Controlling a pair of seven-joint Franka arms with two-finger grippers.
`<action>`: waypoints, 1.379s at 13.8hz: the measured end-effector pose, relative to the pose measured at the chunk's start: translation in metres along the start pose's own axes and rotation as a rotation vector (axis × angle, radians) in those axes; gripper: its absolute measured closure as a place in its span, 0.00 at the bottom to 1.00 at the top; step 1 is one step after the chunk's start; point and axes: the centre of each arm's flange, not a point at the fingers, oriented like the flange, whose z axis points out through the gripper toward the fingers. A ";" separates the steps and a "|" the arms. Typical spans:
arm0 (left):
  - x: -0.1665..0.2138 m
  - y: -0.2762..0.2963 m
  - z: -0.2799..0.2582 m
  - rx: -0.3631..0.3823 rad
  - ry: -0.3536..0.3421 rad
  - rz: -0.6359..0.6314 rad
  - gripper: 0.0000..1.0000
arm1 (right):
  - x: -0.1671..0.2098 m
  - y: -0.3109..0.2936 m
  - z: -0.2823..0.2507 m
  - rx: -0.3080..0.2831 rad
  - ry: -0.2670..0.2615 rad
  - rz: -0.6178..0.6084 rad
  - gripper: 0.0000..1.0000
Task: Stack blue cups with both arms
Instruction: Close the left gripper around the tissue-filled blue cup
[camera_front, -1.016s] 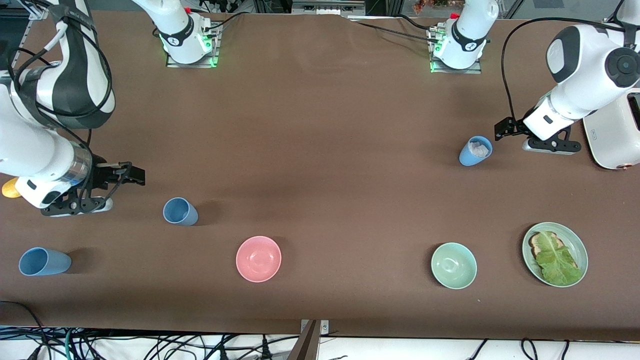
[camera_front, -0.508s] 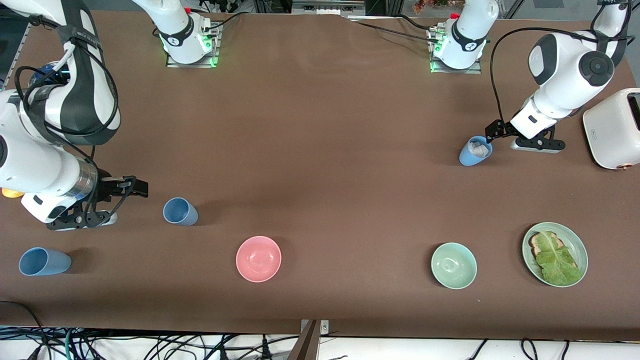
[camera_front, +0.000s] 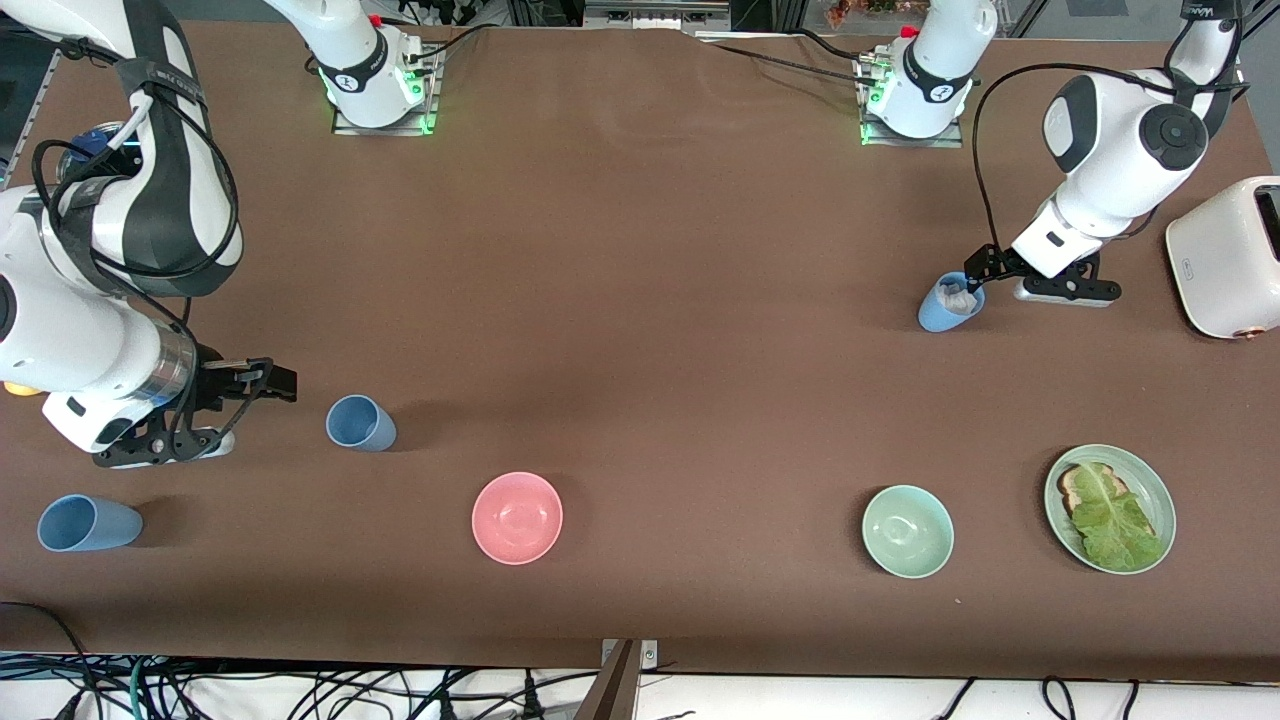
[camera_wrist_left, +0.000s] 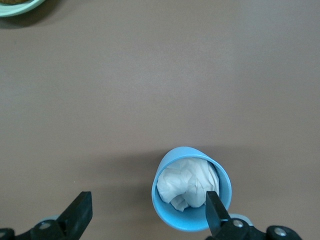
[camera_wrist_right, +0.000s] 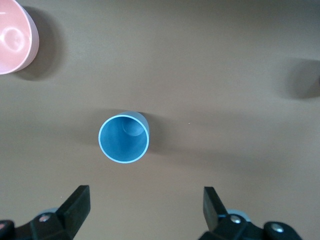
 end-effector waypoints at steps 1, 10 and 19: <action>-0.002 0.001 0.005 0.001 0.005 0.002 0.00 | 0.000 0.000 0.001 0.000 -0.001 0.000 0.00; -0.027 0.004 0.039 0.006 0.031 0.002 0.00 | 0.002 -0.003 0.011 0.001 -0.016 -0.005 0.00; -0.027 0.004 0.065 0.008 0.048 0.002 0.00 | 0.002 -0.003 0.011 0.001 -0.016 -0.004 0.00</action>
